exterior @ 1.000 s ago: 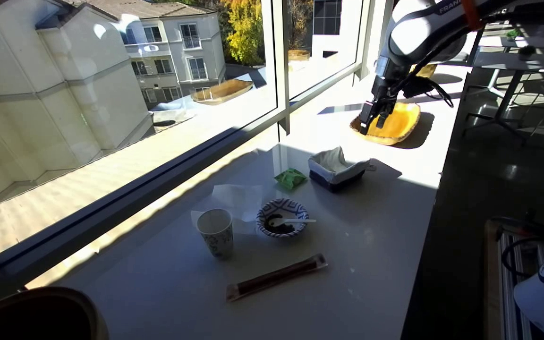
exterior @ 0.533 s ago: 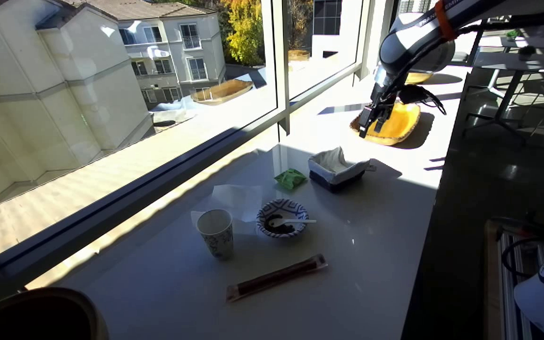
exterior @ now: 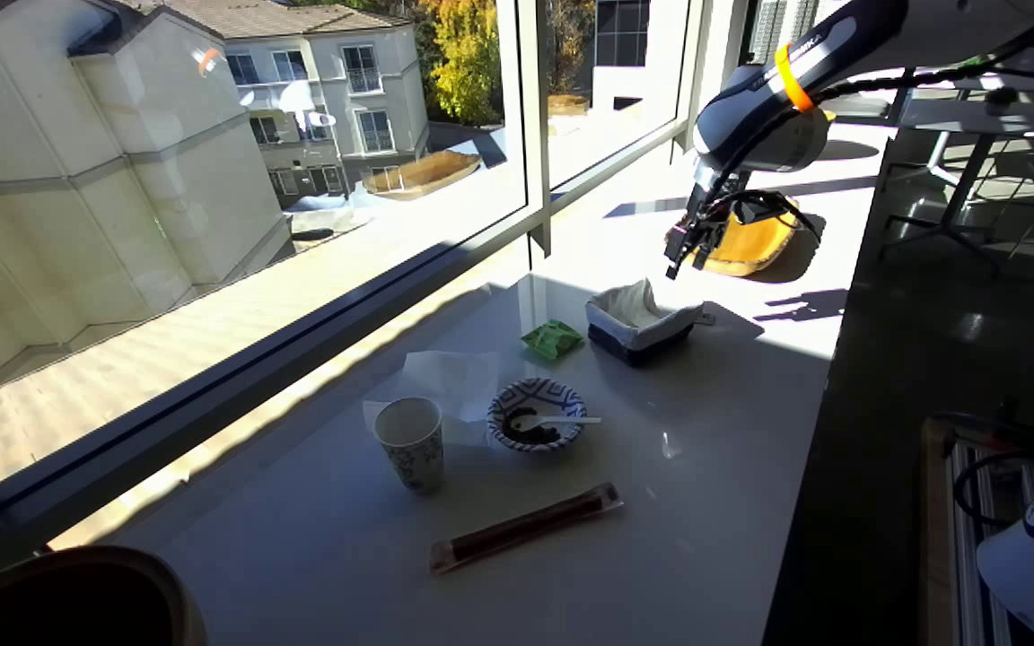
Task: Move the box to the right
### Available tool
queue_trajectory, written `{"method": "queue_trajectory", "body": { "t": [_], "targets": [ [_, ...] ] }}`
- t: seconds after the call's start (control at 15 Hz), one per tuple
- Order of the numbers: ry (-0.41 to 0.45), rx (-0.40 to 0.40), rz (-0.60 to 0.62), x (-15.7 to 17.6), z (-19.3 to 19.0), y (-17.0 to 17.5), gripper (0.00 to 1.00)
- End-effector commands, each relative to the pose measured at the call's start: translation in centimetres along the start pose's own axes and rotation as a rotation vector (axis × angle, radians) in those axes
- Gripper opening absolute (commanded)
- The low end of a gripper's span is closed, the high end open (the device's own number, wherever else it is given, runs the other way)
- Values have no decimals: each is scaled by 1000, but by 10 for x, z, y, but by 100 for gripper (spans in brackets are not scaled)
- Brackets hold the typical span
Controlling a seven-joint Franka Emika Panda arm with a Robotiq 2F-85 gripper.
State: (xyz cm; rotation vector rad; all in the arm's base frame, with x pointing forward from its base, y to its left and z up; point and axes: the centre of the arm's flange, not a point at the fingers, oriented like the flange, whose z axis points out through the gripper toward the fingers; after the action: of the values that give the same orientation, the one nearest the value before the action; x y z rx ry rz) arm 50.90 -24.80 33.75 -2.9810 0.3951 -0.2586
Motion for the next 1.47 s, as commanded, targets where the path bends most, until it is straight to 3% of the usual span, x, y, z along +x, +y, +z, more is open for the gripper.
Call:
{"method": "queue_trajectory", "body": {
  "t": [0.0, 0.13, 0.27, 0.67, 1.0, 1.2, 1.4],
  "targets": [
    [16, 35, 16, 15, 28, 2, 84],
    [15, 48, 31, 17, 38, 1, 75],
    [4, 55, 35, 17, 43, -2, 47],
    [-3, 46, 26, 9, 33, -3, 2],
    [29, 70, 66, -2, -4, -5, 4],
    [79, 130, 218, 1, -56, -2, 4],
    [131, 140, 362, 6, -118, 24, 4]
  ]
}}
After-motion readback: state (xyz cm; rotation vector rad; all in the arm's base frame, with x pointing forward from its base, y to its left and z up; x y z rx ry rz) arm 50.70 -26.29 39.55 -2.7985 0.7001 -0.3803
